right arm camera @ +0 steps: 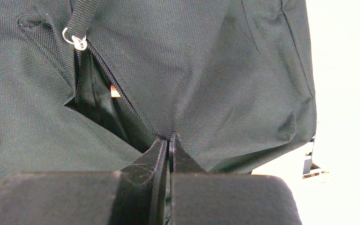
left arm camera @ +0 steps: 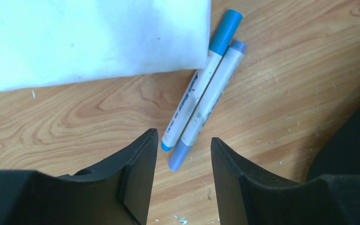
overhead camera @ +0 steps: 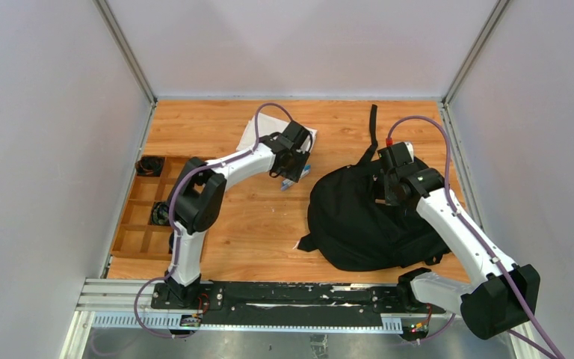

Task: Pack the student bag
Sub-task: Pick up the stationery from the center of the board.

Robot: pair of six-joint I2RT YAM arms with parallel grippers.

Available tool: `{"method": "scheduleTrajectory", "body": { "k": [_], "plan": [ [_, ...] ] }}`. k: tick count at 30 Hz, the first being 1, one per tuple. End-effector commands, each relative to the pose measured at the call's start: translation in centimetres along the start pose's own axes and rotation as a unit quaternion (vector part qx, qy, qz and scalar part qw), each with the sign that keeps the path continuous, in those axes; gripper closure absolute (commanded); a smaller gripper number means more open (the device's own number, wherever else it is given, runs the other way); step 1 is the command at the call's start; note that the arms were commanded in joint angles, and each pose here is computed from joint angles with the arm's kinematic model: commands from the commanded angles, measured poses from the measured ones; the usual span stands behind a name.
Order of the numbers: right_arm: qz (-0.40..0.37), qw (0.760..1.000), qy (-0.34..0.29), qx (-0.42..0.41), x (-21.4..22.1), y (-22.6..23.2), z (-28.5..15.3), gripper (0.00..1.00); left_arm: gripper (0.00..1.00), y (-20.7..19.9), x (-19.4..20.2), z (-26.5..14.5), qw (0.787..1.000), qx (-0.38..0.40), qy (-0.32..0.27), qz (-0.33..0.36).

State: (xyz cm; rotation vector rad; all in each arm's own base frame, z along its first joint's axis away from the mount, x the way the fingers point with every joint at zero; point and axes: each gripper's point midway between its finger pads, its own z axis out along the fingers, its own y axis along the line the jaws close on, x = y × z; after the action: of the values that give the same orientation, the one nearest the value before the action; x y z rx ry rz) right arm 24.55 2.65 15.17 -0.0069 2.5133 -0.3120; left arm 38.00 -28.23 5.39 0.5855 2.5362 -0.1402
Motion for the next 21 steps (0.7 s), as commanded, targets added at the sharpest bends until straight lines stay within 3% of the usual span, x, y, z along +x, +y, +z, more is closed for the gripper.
{"method": "scheduleTrajectory", "body": {
  "k": [1, 21],
  "plan": [
    [-0.001, 1.0, 0.018, 0.002, 1.0, -0.4, 0.0, 1.0, 0.48, 0.9, -1.4, 0.9, 0.999, -0.021, -0.024, -0.014],
    [0.0, 1.0, 0.015, 0.009, 0.7, -0.7, -0.1, 1.0, 0.55, 1.5, -1.1, 3.6, 0.999, -0.016, -0.024, -0.033]
  ]
}}
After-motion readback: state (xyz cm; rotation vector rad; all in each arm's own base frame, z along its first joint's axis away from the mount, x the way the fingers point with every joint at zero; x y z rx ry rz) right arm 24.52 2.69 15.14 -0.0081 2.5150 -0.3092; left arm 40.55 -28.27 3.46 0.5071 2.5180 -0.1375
